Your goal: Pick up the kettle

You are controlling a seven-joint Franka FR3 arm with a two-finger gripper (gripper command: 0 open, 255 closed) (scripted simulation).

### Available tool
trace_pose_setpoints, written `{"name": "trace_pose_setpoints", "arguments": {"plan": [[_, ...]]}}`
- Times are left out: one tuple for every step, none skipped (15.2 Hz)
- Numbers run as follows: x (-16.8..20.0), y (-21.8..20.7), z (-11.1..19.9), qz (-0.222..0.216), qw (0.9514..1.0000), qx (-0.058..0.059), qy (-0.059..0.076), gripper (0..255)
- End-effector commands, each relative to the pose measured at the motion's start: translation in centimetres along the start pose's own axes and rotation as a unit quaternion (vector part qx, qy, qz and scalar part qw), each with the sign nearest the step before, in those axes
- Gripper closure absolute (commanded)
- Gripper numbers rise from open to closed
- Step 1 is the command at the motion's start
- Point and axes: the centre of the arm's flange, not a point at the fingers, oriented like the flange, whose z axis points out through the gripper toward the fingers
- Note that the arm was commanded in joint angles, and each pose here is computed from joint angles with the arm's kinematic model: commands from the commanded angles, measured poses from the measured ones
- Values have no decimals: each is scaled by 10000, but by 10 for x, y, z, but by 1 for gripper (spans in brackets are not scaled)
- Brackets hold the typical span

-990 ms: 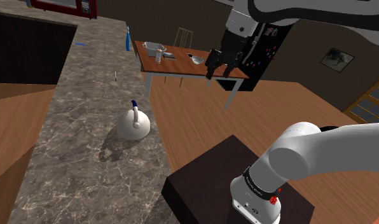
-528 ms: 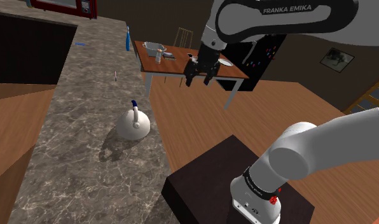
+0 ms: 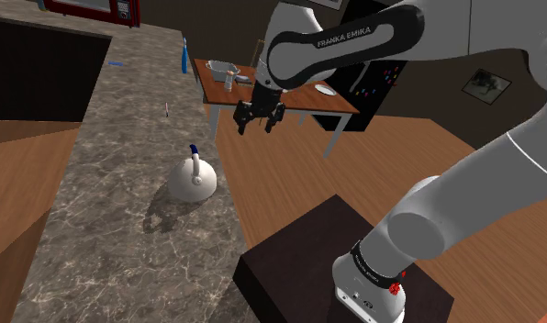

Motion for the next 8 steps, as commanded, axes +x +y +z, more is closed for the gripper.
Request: {"name": "trace_pose_setpoints", "arguments": {"plan": [[13, -10, 22, 61, 10000, 10, 24, 0], [20, -16, 32, 90, 10000, 12, 34, 0], [27, -21, 41, 118, 9999, 13, 44, 0], [34, -26, 51, 147, 9999, 15, 54, 0], [42, -32, 61, 176, 9998, 17, 64, 0], [49, -37, 70, 205, 9998, 18, 75, 0], [56, -42, 80, 234, 9997, 20, 85, 0], [63, -47, 89, 262, 9996, 21, 95, 0]]}}
